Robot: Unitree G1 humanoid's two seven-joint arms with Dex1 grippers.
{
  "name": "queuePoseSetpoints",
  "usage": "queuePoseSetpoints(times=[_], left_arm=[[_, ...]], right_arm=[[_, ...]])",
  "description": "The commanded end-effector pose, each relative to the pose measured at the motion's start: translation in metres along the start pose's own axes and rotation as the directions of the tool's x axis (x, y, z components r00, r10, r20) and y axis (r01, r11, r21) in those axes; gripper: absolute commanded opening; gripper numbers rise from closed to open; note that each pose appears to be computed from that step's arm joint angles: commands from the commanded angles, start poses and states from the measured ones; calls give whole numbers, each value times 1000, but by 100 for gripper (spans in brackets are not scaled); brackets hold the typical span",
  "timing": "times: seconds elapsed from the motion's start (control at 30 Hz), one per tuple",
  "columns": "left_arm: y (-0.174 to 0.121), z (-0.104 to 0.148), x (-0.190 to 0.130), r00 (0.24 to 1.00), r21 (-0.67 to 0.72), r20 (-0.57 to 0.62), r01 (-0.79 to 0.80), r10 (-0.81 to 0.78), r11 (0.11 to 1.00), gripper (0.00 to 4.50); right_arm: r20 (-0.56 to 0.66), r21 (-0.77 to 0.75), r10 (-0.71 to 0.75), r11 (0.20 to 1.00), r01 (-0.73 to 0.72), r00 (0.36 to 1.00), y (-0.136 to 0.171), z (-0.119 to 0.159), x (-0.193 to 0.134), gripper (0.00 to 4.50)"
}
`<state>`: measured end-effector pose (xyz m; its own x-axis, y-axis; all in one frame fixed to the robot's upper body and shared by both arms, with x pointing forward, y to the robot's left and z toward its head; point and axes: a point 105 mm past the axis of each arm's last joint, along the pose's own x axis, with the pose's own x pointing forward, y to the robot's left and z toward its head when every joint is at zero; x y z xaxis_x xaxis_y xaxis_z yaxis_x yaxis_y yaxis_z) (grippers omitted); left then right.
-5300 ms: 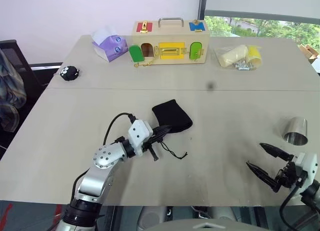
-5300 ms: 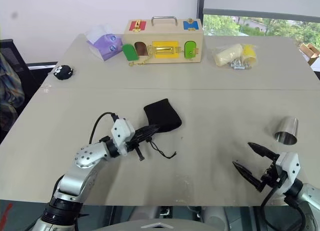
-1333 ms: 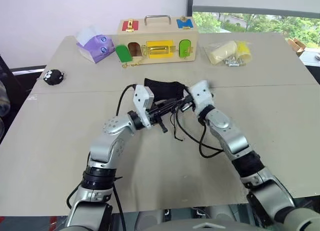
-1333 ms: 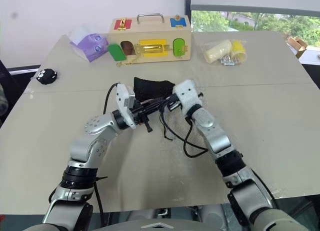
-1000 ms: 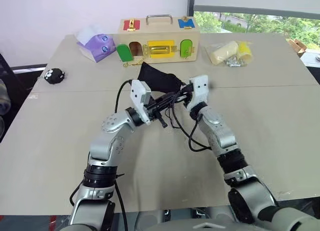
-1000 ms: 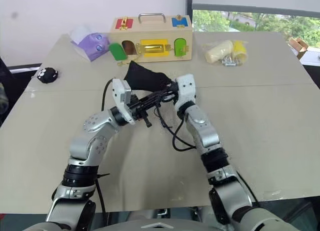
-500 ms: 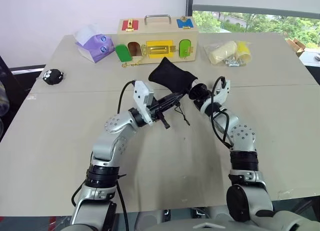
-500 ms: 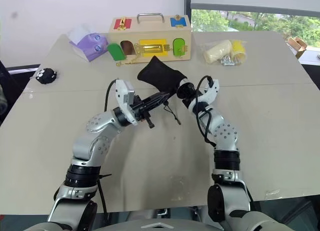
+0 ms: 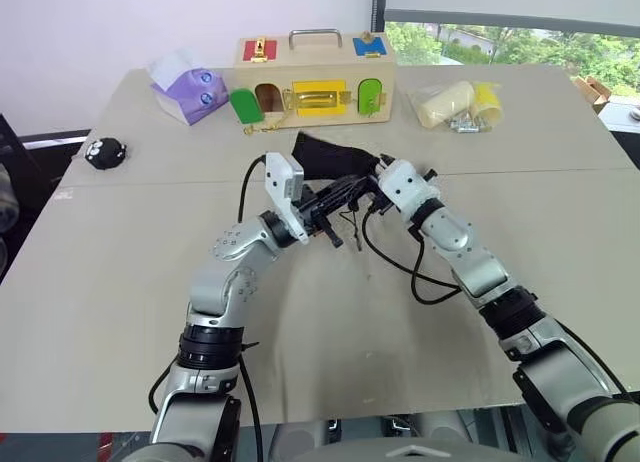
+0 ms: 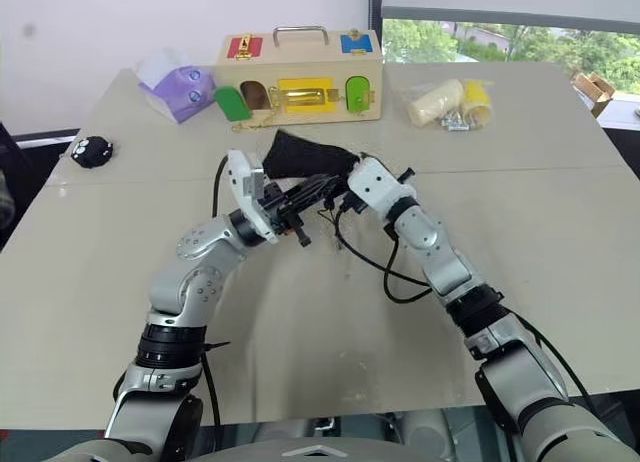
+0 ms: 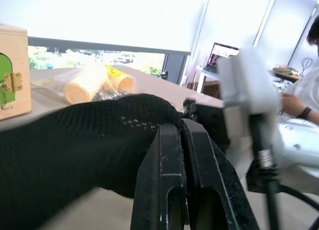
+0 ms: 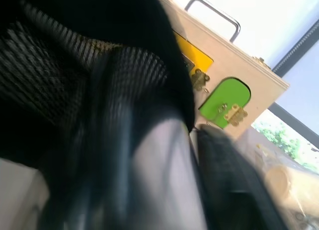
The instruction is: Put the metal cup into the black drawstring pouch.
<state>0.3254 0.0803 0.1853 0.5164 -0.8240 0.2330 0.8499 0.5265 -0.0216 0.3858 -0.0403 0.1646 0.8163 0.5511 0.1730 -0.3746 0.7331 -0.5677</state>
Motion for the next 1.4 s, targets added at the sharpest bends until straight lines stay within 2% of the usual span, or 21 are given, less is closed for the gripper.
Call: queuePoseSetpoints(times=[0.03,0.07,0.1,0.2,0.37,0.53,0.6,0.67,0.7,0.77,0.87,0.9,0.97,1.07,1.13,1.17,1.27,1.4], left_arm=[[-7,12,2,999,43,36,28,-30,999,0],[-7,12,2,999,43,36,28,-29,999,0],[-7,11,2,999,43,35,27,-29,999,0],[-5,11,0,999,42,33,22,-23,999,0],[-5,5,-2,999,-1,22,41,-41,999,0],[-18,6,1,989,-83,48,144,-141,986,0],[-22,6,2,984,-104,49,178,-174,979,0],[-30,6,1,971,-127,43,240,-237,962,0],[-33,6,1,966,-135,43,257,-254,957,0],[-36,6,0,960,-152,45,279,-275,948,0],[-41,5,0,953,-167,39,303,-301,938,0],[-41,4,0,953,-170,38,303,-301,938,0],[-40,1,-1,955,-175,36,297,-296,939,0],[-32,-2,-2,967,-182,45,255,-251,950,0],[-25,-2,-1,976,-177,53,216,-210,960,0],[-22,-3,-1,981,-174,56,192,-185,966,0],[-14,-11,0,991,-184,18,136,-135,973,0],[-15,-15,3,993,-219,26,121,-119,968,0]], right_arm=[[91,42,-30,999,26,995,-9,21,0,294],[91,72,-33,997,27,995,-10,22,-1,316],[92,100,-38,995,29,995,-11,23,-3,358],[103,172,-42,985,24,994,-16,27,-11,358],[154,180,15,983,-43,988,-20,41,-14,358],[262,189,187,952,-240,947,4,62,-13,358],[261,132,244,949,-285,934,13,62,-11,358],[189,143,111,980,-140,976,-7,50,1,358],[172,151,83,982,-110,982,-13,46,4,358],[180,167,147,970,-177,973,-3,46,6,358],[113,220,-22,976,-3,993,-28,34,14,358],[118,293,-8,956,-27,993,-25,35,15,358],[119,491,41,866,-94,992,-13,36,14,358],[82,607,173,772,-187,982,6,29,6,358],[55,692,208,697,-187,977,8,26,0,358],[39,719,216,672,-177,976,5,24,-3,382],[-23,702,286,687,-188,958,5,15,-13,445],[-67,694,283,702,-159,957,0,10,-21,445]])
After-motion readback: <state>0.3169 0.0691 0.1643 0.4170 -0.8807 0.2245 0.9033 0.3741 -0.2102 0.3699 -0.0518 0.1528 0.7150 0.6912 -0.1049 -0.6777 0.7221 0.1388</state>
